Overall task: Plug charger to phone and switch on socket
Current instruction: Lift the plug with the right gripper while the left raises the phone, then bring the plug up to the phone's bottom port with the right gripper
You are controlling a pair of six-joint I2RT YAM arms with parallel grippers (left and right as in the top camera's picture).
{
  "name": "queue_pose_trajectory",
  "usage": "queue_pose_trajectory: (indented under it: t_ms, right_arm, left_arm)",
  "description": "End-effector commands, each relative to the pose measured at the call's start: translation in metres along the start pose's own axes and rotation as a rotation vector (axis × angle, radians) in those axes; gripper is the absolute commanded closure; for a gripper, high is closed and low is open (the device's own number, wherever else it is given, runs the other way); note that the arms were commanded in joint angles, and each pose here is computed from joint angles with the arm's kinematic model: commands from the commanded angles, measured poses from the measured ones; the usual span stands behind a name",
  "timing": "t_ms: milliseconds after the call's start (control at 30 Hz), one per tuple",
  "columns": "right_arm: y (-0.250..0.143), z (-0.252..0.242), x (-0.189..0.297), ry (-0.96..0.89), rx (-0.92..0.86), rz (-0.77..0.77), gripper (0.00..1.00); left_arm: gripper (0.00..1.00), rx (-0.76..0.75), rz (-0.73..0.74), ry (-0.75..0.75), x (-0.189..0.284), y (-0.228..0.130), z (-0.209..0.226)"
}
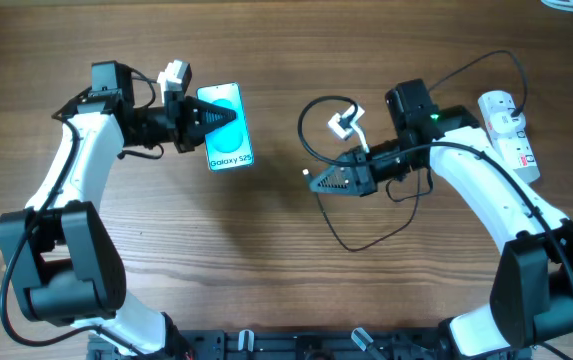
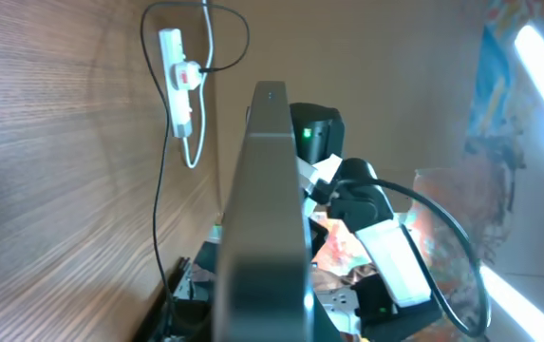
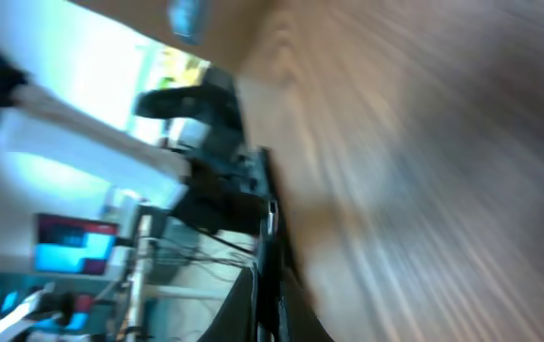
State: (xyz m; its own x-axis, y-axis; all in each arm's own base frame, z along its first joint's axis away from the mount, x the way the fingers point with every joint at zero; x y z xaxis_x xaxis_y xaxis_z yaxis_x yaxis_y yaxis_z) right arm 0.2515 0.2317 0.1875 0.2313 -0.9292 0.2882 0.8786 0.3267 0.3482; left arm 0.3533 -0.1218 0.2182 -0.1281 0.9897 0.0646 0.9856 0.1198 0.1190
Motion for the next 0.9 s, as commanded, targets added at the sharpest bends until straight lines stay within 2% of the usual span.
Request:
queue_pose_trajectory:
  t_ms: [0,100,200,233,333,500,733,867]
  right_arm:
    - [0.001,0.038,-0.01,0.173,0.064,-0.005,0.96]
    - [-0.002,0.042,-0.017,0.186,0.075,0.016,0.96]
    - [-0.001,0.042,-0.017,0.186,0.073,0.016,0.96]
    - [0.0,0.042,-0.017,0.185,0.065,0.016,0.96]
    - [0.008,0.041,-0.018,0.185,0.017,0.009,0.96]
    - [0.025,0.04,-0.018,0.182,-0.013,-0.011,0.96]
    - [0.045,0.033,-0.018,0.131,-0.067,-0.047,0.96]
    - [0.058,0.037,-0.017,0.139,-0.096,-0.067,0.96]
  left_arm:
    - [0.96,-0.063,0.01,-0.071,-0.001,-0.002,-0.022]
    - [0.96,-0.092,0.0,-0.016,-0.001,0.007,-0.014]
    - [0.96,-0.009,-0.086,0.182,-0.001,0.034,0.013]
    - [0.96,0.023,-0.111,0.2,-0.004,0.042,0.013]
    - [0.96,0.018,-0.091,0.158,-0.031,0.049,-0.003]
    - [0.96,-0.049,-0.007,0.099,-0.081,0.04,-0.028]
    - [0.96,-0.066,0.013,0.071,-0.083,0.038,-0.035]
    - [0.96,-0.147,0.047,0.02,-0.083,0.036,-0.047]
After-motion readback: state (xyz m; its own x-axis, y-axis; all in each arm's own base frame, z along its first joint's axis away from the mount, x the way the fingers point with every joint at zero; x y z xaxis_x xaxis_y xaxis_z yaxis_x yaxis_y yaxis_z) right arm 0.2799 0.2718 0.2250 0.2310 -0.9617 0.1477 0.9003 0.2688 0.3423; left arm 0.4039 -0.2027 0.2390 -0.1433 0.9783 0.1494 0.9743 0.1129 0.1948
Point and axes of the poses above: each gripper's point midway between its finger pads, its own x axis back along the fingers, its own z axis along the line the jaws close on, y = z × x, the point moved 1 cm from there along x, back along the fingers, and after that the axes turned 5 degrees about -x, right-handed, at the moved point
